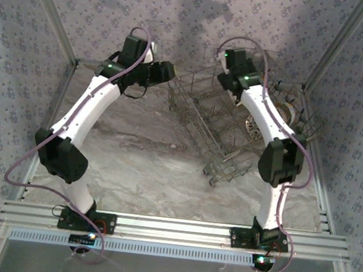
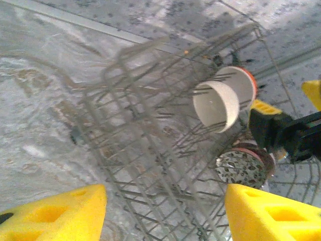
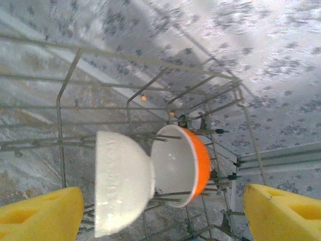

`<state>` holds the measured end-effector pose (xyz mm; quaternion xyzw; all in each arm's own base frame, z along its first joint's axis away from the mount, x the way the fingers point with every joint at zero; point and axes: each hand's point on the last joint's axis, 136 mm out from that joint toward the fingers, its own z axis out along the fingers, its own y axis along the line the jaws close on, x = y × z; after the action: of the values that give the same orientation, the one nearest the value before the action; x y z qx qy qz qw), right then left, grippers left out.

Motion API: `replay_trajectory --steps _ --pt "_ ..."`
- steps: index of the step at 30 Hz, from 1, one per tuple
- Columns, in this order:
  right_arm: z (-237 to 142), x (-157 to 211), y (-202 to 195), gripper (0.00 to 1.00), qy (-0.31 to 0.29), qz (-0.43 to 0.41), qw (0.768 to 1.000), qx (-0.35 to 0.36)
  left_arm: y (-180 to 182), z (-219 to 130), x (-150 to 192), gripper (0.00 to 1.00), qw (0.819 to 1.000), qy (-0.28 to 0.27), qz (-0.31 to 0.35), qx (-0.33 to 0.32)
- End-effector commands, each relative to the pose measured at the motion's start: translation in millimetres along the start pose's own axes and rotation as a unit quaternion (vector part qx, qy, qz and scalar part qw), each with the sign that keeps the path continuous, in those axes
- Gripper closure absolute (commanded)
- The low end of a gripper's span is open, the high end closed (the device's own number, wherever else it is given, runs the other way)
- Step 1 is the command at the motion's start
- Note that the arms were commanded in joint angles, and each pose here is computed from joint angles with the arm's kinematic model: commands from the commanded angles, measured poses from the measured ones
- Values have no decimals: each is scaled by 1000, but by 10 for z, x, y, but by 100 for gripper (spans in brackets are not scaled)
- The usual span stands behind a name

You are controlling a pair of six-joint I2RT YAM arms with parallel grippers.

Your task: Load the bowls into the dish rack

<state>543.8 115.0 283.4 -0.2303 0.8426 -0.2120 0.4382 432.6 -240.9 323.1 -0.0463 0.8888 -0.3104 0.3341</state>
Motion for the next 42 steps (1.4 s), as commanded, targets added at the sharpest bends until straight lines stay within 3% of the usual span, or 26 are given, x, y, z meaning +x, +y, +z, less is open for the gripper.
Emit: replay_trajectory --steps 1,4,8,15,25,33,42 --pt "-256 171 -389 16 7 98 995 -30 -54 126 206 36 999 41 23 -23" --pt "-342 414 -567 18 14 160 986 -48 -239 225 349 36 997 66 40 -18" --pt "-390 698 -612 18 27 179 982 -51 -343 373 552 36 992 99 60 -39" --pt "-426 1001 -636 19 53 187 980 -53 -194 533 651 43 983 119 81 -111" --pt "-444 1169 -737 19 62 202 976 -49 -87 694 672 52 979 127 82 -138" --pt "-404 1220 -700 19 69 207 974 -55 -115 748 557 80 983 112 75 -125" --pt "-421 1243 -824 19 74 224 971 -38 54 656 361 100 983 101 70 -135"
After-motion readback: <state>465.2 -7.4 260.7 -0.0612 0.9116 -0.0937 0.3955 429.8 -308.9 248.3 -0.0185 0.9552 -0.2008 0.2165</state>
